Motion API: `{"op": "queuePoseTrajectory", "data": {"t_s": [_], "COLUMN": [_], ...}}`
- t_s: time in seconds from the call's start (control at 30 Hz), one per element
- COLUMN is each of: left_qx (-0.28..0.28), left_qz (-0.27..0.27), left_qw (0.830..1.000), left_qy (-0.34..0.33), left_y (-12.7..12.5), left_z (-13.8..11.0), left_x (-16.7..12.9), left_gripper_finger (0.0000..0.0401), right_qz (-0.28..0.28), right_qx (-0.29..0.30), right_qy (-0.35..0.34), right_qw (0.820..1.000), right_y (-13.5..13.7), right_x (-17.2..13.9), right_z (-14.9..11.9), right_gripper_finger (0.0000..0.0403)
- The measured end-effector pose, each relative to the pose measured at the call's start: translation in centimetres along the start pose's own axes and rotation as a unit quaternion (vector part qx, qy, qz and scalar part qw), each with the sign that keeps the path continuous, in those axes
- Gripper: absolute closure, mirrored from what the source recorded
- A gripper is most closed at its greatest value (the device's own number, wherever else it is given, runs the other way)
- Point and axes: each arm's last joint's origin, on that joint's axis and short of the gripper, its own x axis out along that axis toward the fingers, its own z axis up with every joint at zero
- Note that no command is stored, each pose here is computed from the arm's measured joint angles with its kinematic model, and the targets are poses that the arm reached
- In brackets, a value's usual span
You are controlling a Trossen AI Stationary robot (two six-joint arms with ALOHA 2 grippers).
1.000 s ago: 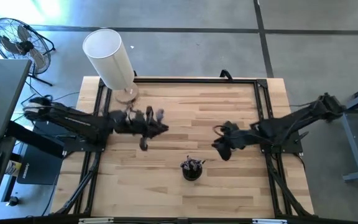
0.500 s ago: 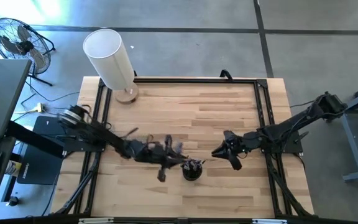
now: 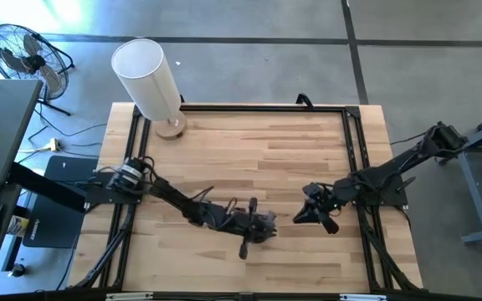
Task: Pick & Place Makeup Supplies
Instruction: Put the makeup brush into the black makeup holder
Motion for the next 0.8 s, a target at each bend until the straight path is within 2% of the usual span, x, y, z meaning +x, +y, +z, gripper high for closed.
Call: {"op": "queuePoseTrajectory", "data": {"t_s": [0.13,0.33,0.5,0.8], "left_qx": [0.013,0.013,-0.027,-0.057], "left_qz": [0.025,0.023,0.016,0.03], "left_qw": [0.998,0.997,0.996,0.994], "left_qy": [0.058,0.077,0.088,0.086], "left_y": [0.9,2.2,2.3,2.3], "left_z": [-1.1,-1.4,-1.6,-1.6], "left_x": [0.0,0.2,0.2,0.1], "left_gripper_finger": [0.0348,0.0359,0.0337,0.0302], "right_qz": [0.011,0.011,0.008,-0.008], "right_qx": [-0.007,-0.011,-0.014,-0.017], "right_qy": [-0.001,-0.004,0.0,0.014], "right_qw": [1.0,1.0,1.0,1.0], "right_y": [0.8,1.4,1.4,1.1], "right_x": [-0.4,-0.8,-0.8,-0.8], "right_z": [-0.4,-0.7,-0.8,-1.1], "right_gripper_finger": [0.04,0.04,0.0402,0.0402]}}
